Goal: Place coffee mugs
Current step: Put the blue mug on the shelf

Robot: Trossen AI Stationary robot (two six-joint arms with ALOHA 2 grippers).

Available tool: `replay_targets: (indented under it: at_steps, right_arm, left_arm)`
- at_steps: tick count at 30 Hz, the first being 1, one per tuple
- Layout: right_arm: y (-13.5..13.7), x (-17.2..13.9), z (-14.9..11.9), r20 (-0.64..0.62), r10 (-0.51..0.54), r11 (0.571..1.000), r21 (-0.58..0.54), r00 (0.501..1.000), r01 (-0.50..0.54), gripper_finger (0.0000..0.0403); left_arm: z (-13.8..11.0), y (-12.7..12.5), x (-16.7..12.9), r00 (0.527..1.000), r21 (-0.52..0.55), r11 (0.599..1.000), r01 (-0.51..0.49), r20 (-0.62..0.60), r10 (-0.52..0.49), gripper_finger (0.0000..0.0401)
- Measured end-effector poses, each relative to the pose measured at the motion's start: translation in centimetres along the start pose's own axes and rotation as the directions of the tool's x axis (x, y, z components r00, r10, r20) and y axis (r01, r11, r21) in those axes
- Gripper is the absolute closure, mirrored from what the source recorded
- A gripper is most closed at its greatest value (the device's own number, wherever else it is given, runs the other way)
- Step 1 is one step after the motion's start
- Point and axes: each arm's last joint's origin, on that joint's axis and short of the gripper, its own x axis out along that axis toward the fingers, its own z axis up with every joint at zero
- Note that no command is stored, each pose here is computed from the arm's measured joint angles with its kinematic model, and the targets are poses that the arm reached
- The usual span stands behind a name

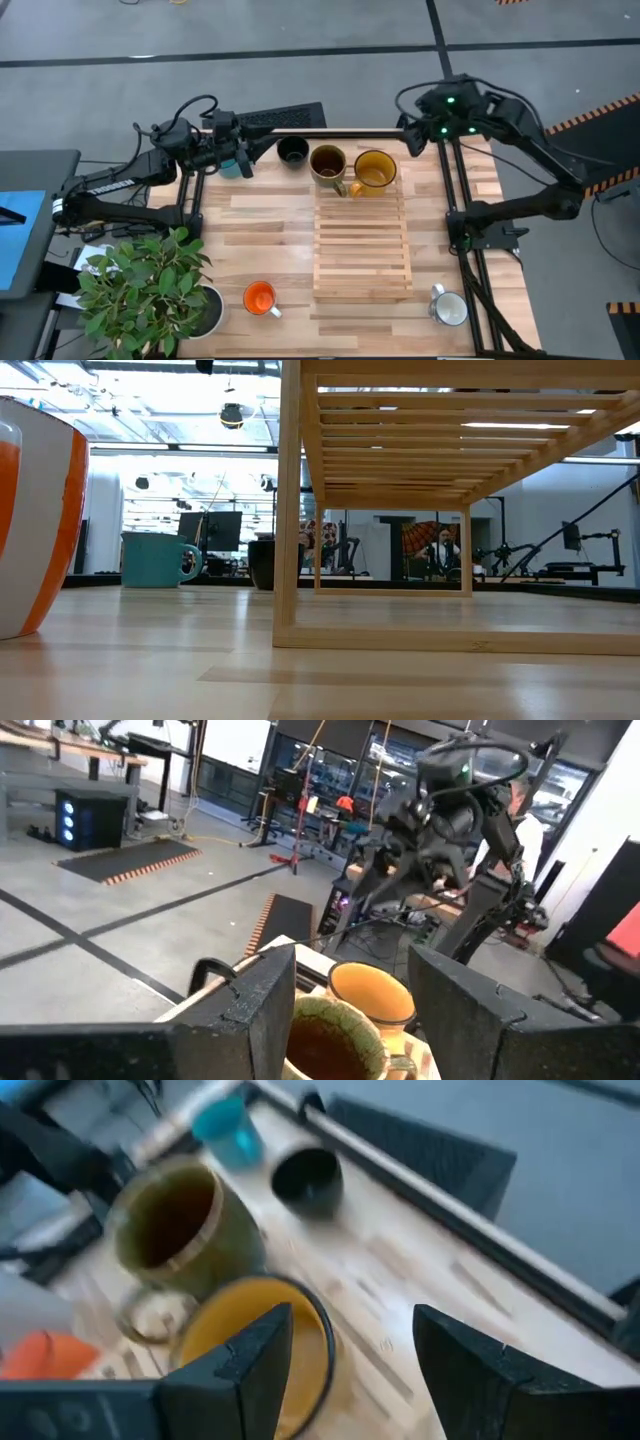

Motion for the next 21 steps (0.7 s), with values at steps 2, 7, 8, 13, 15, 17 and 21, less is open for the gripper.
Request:
replay_targets:
  at_steps: [2,7,8,13,15,17,21]
  right_arm:
    - [0.1,-0.6,0.2,0.049,0.016,1.0,0.008,0.999,-0.016,0.017]
    - [0.3,-1.1,0.6,0.118,0.039,0.999,0.002,0.992,-0.039,0.017]
    - [0.3,-1.1,0.7,0.117,0.037,0.999,0.003,0.992,-0.037,0.017]
    - [0.2,-0.6,0.8,0.105,0.028,1.0,0.007,0.994,-0.029,0.017]
    - [0.2,-0.4,0.8,0.098,0.028,1.0,0.007,0.995,-0.028,0.017]
    - [0.2,-0.1,0.8,0.089,0.025,1.0,0.007,0.996,-0.026,0.017]
    - [0.2,0.3,0.9,0.076,0.021,1.0,0.008,0.997,-0.022,0.017]
  left_arm:
    - [0.2,0.2,0.1,1.0,-0.047,0.999,-0.009,-0.015,0.008,0.0223]
    - [1.2,2.3,1.1,0.949,-0.077,0.979,-0.187,-0.273,0.159,0.0223]
    - [1.2,3.1,1.3,0.911,-0.05,0.967,-0.25,-0.35,0.217,0.0223]
    - [-0.8,7.1,1.6,0.599,0.104,0.863,-0.495,-0.679,0.425,0.0223]
    - [-2.2,8.5,1.5,0.465,0.169,0.824,-0.541,-0.757,0.46,0.0223]
    - [-3.7,9.8,1.4,0.332,0.24,0.779,-0.579,-0.804,0.494,0.0223]
    - [-6.5,12.0,1.2,0.138,0.378,0.685,-0.623,-0.808,0.572,0.0223]
